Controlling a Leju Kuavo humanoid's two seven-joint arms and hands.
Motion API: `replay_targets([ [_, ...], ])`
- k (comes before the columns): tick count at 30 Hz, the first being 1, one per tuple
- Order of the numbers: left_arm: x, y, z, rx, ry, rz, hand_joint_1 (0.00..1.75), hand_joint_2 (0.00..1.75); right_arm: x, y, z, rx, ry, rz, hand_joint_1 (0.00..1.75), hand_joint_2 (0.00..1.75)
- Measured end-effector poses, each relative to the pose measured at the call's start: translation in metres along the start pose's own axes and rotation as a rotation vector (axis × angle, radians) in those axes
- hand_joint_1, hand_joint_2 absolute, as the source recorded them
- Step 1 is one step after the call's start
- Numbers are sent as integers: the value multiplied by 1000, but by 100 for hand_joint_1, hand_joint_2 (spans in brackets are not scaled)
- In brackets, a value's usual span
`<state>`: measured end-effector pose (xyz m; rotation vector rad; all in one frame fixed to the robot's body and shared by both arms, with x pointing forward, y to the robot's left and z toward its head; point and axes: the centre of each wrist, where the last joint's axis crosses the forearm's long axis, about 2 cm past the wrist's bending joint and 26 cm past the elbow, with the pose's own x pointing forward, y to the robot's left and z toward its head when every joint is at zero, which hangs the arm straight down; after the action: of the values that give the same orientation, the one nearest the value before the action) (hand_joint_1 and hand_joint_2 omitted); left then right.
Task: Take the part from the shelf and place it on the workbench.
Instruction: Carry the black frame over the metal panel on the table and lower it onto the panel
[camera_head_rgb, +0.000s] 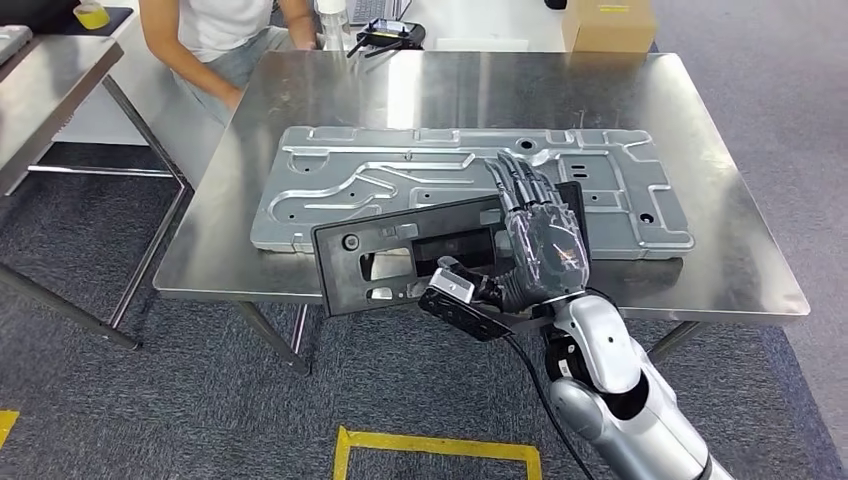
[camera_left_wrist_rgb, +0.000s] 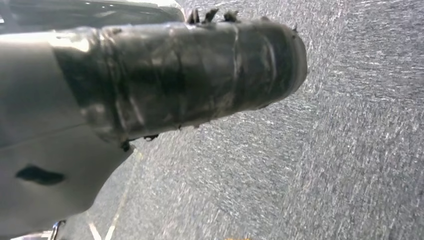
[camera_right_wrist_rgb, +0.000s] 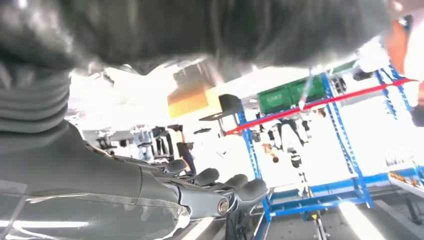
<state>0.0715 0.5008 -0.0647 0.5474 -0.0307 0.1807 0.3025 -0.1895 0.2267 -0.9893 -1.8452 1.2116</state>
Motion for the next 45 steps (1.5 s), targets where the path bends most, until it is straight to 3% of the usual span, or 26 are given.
replay_targets([
  [9,3,4,0,58,-48,-25,0,0,5,4,31,9,60,-94,0,175],
  [13,2,10,-1,78,-58,-25,0,175,3,2,44,10,98,-127,0,175],
  [18,0,7,-1,65,-37,-6,0,175,2,7,53,85,135,-259,0,175],
  [24,2,6,0,76,-27,16,0,175,-8,38,74,253,259,-737,0,175],
  [30,1,11,-1,81,-19,26,0,175,-29,70,99,321,424,-834,0,175],
  [34,2,13,-1,63,-14,35,0,175,-55,115,132,369,519,-789,0,0],
  [38,0,10,-1,-3,-32,20,0,0,-77,172,192,624,739,-975,0,0],
  [41,-2,11,-2,-20,-49,13,0,0,-77,200,248,692,989,-1144,0,0],
  [45,-1,13,-2,-25,-56,19,0,0,-69,218,280,683,1225,-1300,0,0],
])
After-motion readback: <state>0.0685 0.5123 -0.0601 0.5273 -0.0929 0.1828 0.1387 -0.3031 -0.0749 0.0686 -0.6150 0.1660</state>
